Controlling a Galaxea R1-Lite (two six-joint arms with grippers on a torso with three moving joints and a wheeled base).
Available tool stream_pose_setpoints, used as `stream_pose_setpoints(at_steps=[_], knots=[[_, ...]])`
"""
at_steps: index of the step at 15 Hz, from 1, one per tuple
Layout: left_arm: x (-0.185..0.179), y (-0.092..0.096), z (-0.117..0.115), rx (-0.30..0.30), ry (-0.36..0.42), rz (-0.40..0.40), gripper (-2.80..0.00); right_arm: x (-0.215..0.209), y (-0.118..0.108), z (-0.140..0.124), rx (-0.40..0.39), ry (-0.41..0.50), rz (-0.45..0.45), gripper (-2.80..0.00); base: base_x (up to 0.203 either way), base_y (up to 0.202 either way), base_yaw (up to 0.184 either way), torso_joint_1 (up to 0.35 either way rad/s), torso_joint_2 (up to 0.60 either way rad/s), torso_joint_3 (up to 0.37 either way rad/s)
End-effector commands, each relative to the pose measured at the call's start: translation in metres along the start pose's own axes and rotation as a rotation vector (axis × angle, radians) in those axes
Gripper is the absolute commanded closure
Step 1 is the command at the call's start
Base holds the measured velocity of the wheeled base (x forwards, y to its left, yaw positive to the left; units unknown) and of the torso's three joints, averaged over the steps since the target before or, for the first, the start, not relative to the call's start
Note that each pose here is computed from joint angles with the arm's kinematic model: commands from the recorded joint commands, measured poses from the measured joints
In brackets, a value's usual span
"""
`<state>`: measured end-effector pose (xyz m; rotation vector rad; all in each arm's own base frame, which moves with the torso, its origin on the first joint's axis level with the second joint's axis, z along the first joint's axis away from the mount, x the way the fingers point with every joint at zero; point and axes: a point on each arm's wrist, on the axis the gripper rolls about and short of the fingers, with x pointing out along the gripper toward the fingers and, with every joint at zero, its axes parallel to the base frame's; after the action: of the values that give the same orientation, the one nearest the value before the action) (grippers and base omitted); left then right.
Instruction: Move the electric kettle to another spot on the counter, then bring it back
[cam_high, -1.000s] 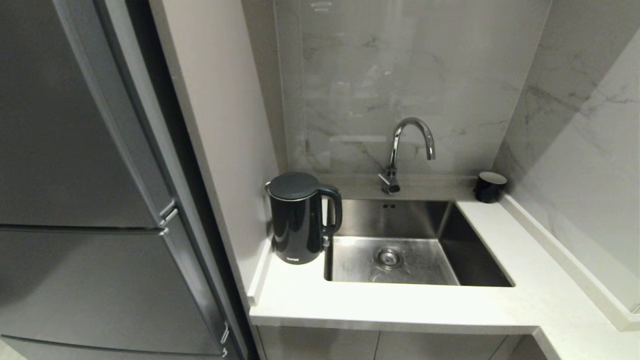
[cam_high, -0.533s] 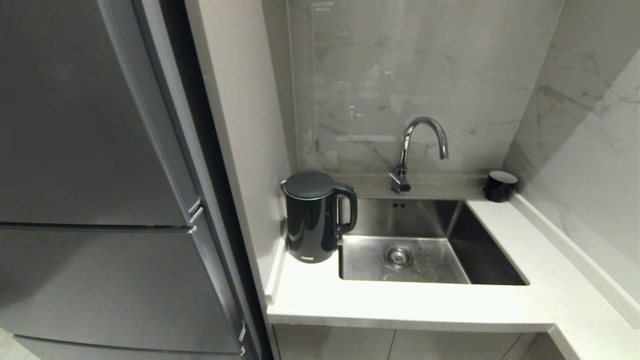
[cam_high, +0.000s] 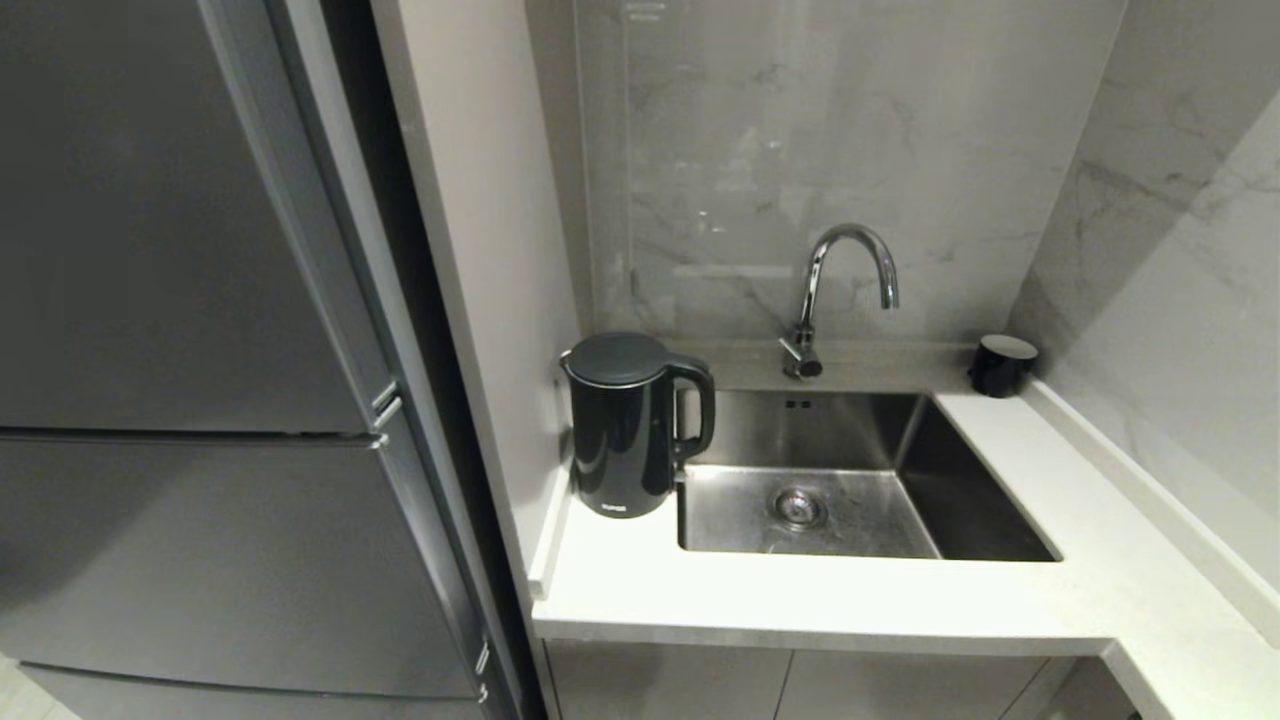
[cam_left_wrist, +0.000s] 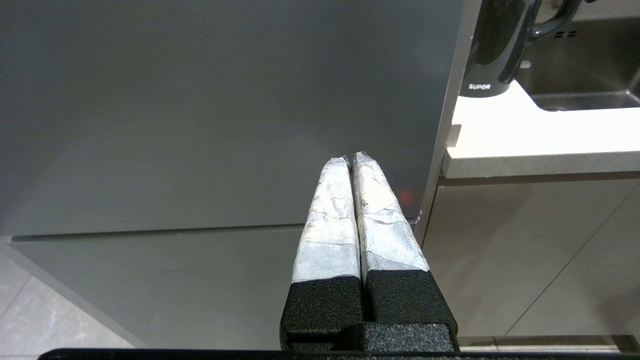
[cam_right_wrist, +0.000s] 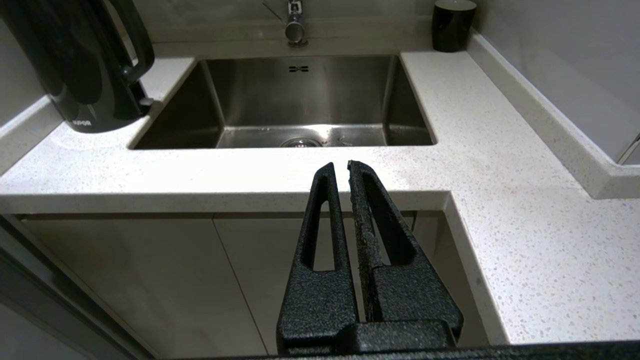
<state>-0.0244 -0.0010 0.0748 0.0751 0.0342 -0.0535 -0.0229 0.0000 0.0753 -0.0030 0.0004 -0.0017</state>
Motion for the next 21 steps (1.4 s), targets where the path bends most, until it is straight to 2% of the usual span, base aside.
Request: stream_pose_setpoints(at_steps=[1,21], knots=[[0.0001,0.0000,0.0000,0.001,0.004,0.000,0.00,0.0001,0.0000,0.0000,0.000,0.001,0.000,0.00,0.000,0.000,0.000,-0.144,0.31,0.188],[0.0001,0.0000,0.0000,0.001,0.004,0.000,0.00,0.0001,0.0000,0.0001,0.000,0.000,0.000,0.00,0.000,0.000,0.000,-0.132,0.34,0.206]])
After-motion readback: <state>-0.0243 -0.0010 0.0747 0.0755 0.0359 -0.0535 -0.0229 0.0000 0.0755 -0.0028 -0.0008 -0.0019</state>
